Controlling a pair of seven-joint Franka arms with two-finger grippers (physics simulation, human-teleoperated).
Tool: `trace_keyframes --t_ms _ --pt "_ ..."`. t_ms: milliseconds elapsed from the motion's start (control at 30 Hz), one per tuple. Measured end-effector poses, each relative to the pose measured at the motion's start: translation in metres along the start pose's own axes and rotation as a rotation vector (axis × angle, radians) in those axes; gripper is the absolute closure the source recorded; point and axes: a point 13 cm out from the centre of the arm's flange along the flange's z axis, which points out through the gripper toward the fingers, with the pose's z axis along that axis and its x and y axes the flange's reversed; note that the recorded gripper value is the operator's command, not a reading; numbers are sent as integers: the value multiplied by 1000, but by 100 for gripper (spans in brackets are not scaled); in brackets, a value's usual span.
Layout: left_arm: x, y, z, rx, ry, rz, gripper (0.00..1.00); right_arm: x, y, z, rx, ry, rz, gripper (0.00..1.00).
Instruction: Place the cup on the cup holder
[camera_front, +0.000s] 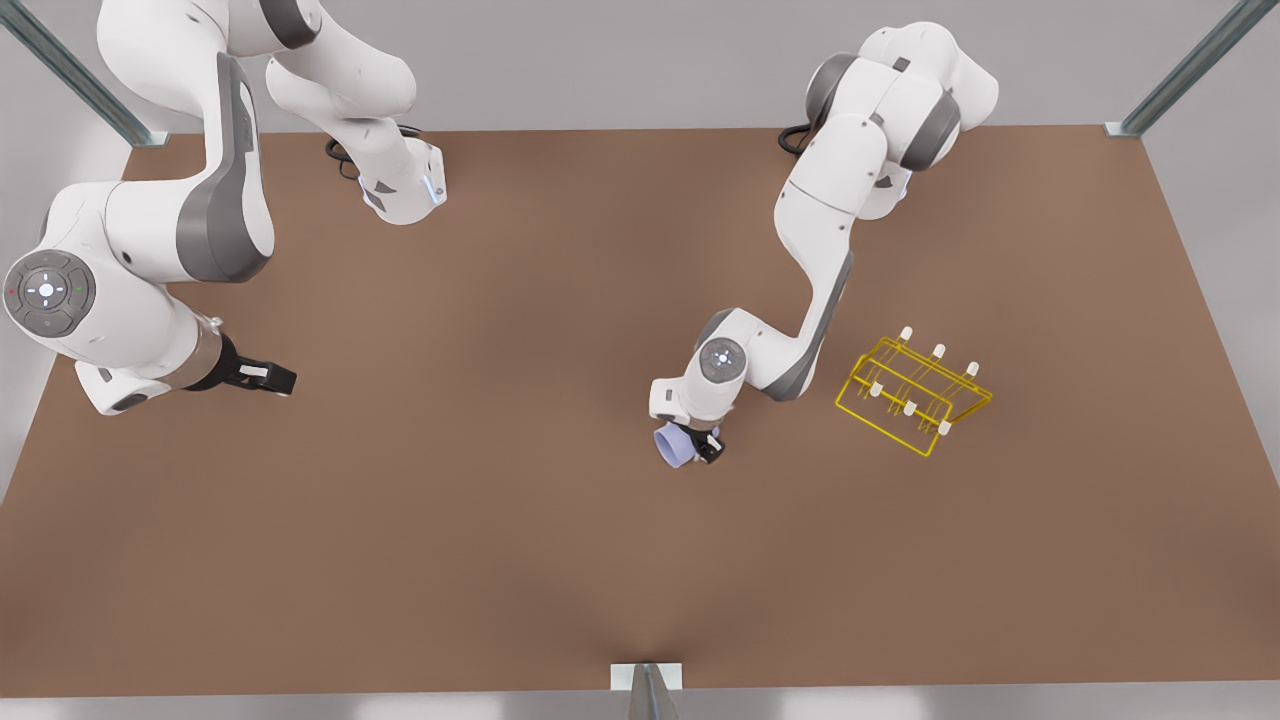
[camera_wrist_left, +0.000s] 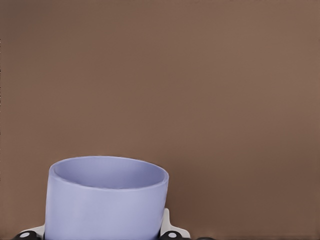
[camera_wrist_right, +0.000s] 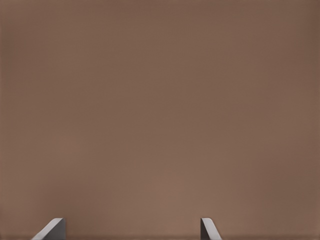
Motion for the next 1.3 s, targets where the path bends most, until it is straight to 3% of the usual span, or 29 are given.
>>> trace_keyframes --t_ms 100,233,500,633,733,867,1300 --pt "6 5 -12 -26 50 43 26 0 1 1 0 2 -1 0" --pt "-6 44 -79 -190 217 197 26 -1 1 2 1 2 0 0" --pt "77 155 -181 -859 995 523 26 -3 2 2 -1 -7 1 0" --pt "101 178 -245 -1050 1304 551 26 -4 1 1 0 -9 2 0" --pt "128 179 -258 -1071 1496 581 26 -4 1 1 0 -10 2 0" --pt "154 201 -260 -1021 1636 577 25 -4 2 1 -1 -11 2 0" --pt "176 213 -230 -875 1711 649 25 -4 2 1 -1 -11 3 0"
